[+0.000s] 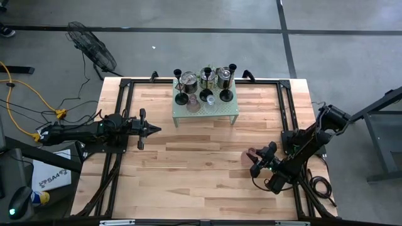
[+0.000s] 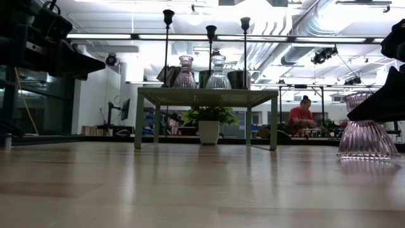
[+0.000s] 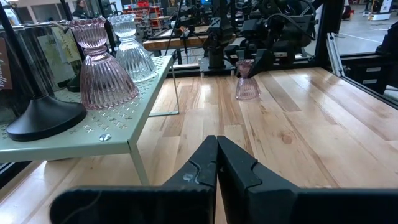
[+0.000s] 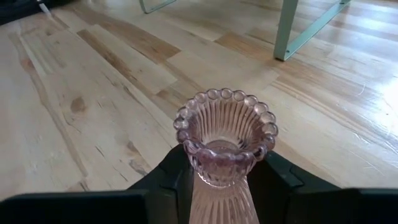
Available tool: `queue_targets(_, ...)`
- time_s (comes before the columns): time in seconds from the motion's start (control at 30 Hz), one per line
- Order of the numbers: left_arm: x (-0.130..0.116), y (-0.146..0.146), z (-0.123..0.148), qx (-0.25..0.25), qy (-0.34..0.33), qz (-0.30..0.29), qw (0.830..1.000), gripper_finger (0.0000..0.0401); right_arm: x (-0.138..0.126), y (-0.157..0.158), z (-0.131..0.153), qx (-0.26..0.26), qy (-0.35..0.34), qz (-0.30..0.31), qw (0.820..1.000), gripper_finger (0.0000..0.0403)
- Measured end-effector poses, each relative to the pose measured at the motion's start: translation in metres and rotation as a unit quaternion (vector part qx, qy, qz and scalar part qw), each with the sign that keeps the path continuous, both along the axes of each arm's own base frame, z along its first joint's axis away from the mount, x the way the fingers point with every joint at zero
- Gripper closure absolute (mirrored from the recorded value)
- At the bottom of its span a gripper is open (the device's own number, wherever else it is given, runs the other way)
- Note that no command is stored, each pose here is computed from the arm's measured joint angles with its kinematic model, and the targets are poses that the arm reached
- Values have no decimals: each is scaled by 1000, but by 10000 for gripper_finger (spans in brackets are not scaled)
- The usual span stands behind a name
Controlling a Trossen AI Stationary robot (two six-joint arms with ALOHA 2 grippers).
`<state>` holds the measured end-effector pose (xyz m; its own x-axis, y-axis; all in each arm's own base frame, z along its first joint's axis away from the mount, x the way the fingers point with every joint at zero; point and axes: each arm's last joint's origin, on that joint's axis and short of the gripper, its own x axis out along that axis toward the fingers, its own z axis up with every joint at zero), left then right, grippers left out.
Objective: Pick & Place candle stick holders
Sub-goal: Put the pink candle holder on the shelf
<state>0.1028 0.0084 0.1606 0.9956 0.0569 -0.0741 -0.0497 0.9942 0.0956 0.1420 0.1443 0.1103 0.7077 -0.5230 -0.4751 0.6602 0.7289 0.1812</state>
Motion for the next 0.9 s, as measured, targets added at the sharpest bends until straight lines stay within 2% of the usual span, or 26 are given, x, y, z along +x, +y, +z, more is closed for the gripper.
queue_targets(0.47,0,0,0,0,0,0,1000,401,14,-7,3,9,-2,-18,1000,292)
queue_targets(0.7,0,0,0,0,0,0,1000,401,27,-18,20,21,27,-6,999,293)
queue_targets(0.9,0,0,0,0,0,0,1000,401,39,-31,39,0,28,16,999,293)
